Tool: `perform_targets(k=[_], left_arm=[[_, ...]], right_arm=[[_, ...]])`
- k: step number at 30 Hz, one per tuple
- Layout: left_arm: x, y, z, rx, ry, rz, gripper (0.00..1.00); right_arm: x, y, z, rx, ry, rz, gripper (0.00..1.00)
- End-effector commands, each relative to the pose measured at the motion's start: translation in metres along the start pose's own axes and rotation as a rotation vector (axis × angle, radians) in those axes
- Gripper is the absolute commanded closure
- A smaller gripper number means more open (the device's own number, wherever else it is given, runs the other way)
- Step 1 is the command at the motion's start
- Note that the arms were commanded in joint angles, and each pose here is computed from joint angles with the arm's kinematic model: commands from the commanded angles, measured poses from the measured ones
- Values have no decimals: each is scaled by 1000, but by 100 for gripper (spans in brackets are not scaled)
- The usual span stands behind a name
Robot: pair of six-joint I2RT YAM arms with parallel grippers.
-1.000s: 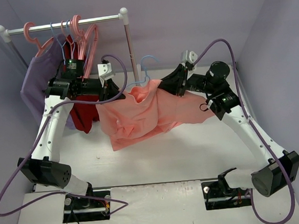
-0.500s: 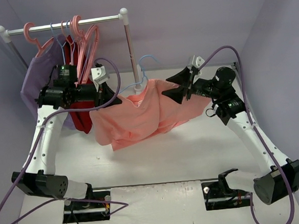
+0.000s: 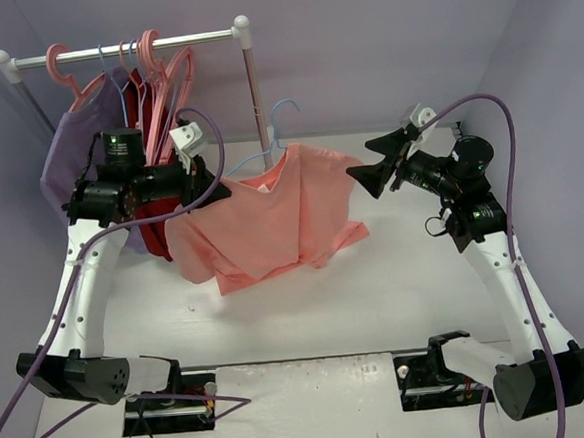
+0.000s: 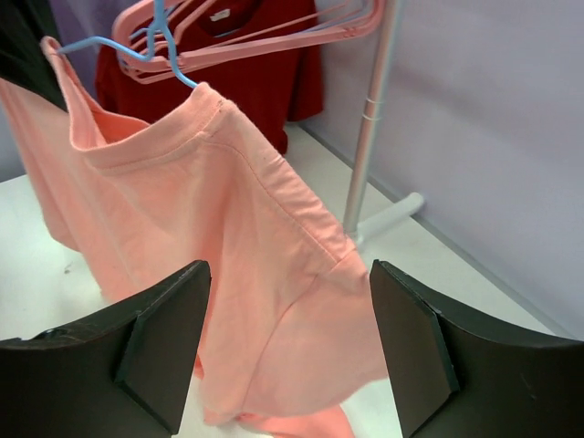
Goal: Place the t-shirt on the hanger
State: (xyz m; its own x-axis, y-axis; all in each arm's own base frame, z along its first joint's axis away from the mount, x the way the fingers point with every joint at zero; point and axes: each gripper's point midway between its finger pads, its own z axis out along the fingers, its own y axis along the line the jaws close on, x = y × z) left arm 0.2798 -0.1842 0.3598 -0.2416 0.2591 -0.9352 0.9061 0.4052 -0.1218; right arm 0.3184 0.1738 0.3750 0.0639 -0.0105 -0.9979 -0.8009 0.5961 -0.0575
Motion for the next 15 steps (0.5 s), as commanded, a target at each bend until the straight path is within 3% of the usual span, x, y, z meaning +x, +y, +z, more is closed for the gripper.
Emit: perform_targets(k=[1,5,10,15], left_arm=[[-53,-26,-10,-88,-115,128,100],[-61,-61,16,-108,-86,190,100],[-52,-30,2,-318,-59,149,100],[-70,-19,-13,-425,-98,133,100]], right_arm=[[-25,-16,-10,99,-57,-68,32],[-33,-26,-18,178,-73,-88,32],[-40,-33,-24,230,-84,-93,32],[-61,-36,-39,317,-128,-134,32]])
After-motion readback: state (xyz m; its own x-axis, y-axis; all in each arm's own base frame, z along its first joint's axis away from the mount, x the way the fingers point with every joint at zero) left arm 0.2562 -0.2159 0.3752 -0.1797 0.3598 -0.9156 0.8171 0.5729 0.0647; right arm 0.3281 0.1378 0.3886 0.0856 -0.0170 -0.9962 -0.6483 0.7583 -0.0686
